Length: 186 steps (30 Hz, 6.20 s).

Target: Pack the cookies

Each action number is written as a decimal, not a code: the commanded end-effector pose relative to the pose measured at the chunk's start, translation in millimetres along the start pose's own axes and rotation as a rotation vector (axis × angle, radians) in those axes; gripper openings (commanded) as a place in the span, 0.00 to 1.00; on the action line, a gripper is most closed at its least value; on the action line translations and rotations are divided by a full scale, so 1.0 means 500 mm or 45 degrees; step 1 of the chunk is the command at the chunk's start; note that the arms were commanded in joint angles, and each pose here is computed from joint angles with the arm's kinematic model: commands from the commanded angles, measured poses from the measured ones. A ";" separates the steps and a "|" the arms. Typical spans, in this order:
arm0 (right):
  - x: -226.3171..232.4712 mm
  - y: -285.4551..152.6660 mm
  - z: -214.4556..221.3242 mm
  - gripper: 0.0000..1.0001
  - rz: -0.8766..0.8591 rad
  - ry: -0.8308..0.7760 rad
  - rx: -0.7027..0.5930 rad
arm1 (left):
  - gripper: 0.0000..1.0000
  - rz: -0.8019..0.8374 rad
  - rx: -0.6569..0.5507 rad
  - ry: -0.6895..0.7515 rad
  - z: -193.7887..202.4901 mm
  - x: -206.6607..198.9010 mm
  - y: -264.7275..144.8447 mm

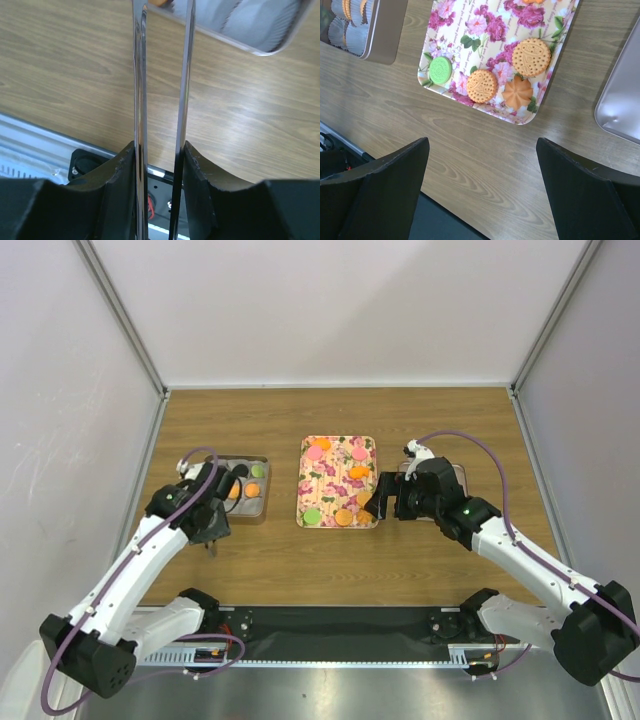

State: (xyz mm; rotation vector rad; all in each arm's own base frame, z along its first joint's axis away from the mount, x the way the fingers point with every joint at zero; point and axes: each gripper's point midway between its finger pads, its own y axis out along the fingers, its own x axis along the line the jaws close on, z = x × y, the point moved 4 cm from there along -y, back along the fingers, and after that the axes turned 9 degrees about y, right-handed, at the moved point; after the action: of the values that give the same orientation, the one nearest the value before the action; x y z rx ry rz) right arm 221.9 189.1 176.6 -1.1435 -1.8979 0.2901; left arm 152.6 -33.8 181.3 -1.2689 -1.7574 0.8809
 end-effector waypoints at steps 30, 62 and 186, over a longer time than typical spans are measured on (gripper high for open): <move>-0.063 0.004 -0.045 0.95 0.195 0.027 -0.131 | 0.43 0.472 -0.215 0.498 -0.055 -0.376 -0.121; -0.062 0.006 -0.043 0.95 0.180 0.029 -0.125 | 0.50 0.404 -0.037 0.571 0.074 -0.337 -0.066; -0.046 0.006 -0.036 0.95 0.115 0.032 -0.099 | 0.36 0.055 -0.046 0.270 -0.001 -0.063 -0.031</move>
State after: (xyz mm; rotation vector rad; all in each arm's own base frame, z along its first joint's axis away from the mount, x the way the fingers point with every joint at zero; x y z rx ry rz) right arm 240.0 165.6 165.5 -1.2925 -1.8174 0.2852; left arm 148.0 -67.8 189.2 -1.3449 -1.5874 0.7228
